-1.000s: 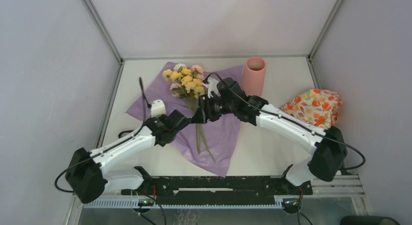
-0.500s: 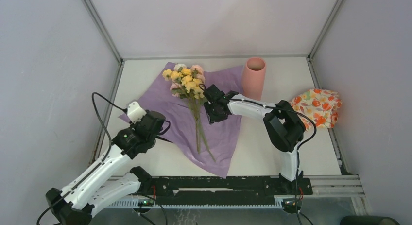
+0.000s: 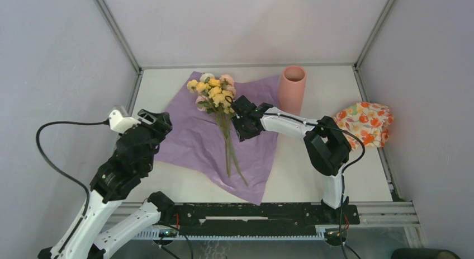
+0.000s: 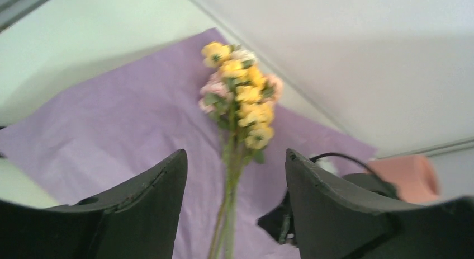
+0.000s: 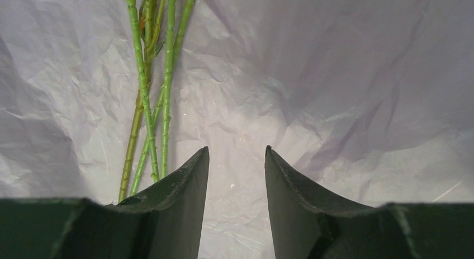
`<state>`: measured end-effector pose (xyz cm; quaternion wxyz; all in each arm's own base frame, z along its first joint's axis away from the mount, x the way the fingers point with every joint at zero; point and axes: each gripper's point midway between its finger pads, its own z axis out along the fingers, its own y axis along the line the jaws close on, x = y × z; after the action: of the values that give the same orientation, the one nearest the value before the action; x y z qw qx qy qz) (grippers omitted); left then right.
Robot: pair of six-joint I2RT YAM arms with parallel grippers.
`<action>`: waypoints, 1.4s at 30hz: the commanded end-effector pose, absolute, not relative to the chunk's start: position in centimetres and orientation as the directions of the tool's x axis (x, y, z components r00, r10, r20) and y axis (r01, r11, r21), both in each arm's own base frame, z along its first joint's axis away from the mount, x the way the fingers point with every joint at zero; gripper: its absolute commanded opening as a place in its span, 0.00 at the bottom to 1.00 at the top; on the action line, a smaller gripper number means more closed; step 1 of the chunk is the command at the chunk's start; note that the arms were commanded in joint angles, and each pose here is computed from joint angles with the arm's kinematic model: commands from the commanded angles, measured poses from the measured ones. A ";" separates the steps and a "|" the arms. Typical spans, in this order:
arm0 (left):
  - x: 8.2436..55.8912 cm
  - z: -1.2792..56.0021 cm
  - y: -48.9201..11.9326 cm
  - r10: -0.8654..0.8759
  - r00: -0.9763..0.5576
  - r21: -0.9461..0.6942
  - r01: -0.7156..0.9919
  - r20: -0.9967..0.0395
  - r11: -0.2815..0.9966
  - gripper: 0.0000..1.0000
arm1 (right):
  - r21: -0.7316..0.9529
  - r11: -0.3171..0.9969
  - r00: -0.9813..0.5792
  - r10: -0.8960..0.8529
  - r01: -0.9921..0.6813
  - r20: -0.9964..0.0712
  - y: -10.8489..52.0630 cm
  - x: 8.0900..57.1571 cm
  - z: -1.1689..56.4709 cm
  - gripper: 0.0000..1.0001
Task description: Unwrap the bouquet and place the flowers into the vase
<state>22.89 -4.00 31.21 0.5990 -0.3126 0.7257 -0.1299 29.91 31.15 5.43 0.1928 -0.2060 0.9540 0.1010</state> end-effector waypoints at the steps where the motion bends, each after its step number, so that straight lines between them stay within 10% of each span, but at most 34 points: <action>1: 23.5 36.3 -6.1 -0.649 -0.017 -0.646 -0.074 -0.761 0.760 0.71 | 0.142 0.880 -0.825 -0.353 -0.452 -0.441 33.2 29.5 6.6 0.49; 11: 25.5 32.0 -12.2 -0.504 -0.297 -0.553 0.106 -0.811 0.827 0.72 | 0.150 0.899 -0.848 -0.318 -0.412 -0.423 37.8 28.1 6.1 0.49; 42: 24.6 27.1 -11.7 -0.568 -0.344 -0.616 0.042 -0.748 0.787 0.72 | 0.078 0.906 -0.850 -0.358 -0.417 -0.386 34.3 27.4 2.8 0.33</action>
<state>24.38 -11.34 26.83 0.5452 -0.1663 0.7782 -0.2638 26.51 33.50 1.48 0.1581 -0.2050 0.9644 0.0548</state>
